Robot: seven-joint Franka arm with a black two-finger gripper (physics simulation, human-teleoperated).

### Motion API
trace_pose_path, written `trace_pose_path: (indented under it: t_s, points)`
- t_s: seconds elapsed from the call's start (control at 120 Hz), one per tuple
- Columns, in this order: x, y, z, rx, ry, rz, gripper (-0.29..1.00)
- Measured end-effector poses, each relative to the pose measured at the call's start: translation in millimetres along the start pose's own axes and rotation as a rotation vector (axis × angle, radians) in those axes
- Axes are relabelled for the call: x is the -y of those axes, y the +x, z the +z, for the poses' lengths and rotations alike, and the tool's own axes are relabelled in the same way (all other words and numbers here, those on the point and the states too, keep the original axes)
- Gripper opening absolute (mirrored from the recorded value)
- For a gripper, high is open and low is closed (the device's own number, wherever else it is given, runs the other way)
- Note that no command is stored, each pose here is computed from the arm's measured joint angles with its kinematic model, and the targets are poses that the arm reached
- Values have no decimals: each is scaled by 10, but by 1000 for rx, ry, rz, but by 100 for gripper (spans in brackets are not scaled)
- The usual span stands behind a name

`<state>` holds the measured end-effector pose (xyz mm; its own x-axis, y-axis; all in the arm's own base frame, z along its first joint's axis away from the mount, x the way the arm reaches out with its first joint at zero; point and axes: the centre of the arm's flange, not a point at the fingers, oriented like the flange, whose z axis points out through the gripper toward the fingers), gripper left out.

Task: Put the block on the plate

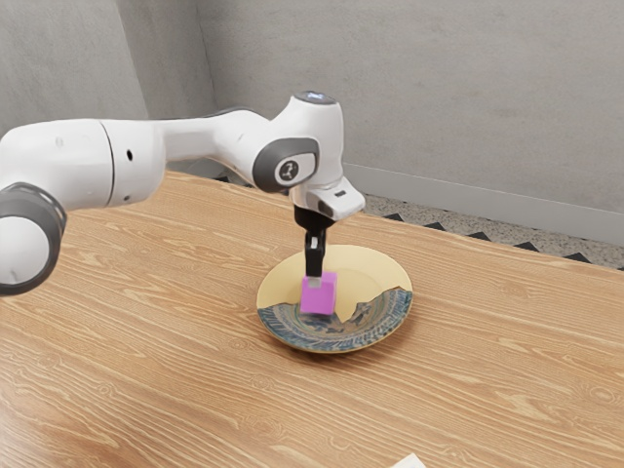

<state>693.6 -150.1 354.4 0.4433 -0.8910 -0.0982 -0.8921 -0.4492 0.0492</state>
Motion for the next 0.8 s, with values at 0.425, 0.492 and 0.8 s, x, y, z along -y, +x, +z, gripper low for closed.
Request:
trace_pose_path:
  t_s: [0.425,0.492,0.8]
  points:
    - [-79,-694,-1569,-47,169,-135,69]
    - [-209,-810,-1872,-54,180,-150,69]
    - [-556,-1103,-2341,-40,101,-184,70]
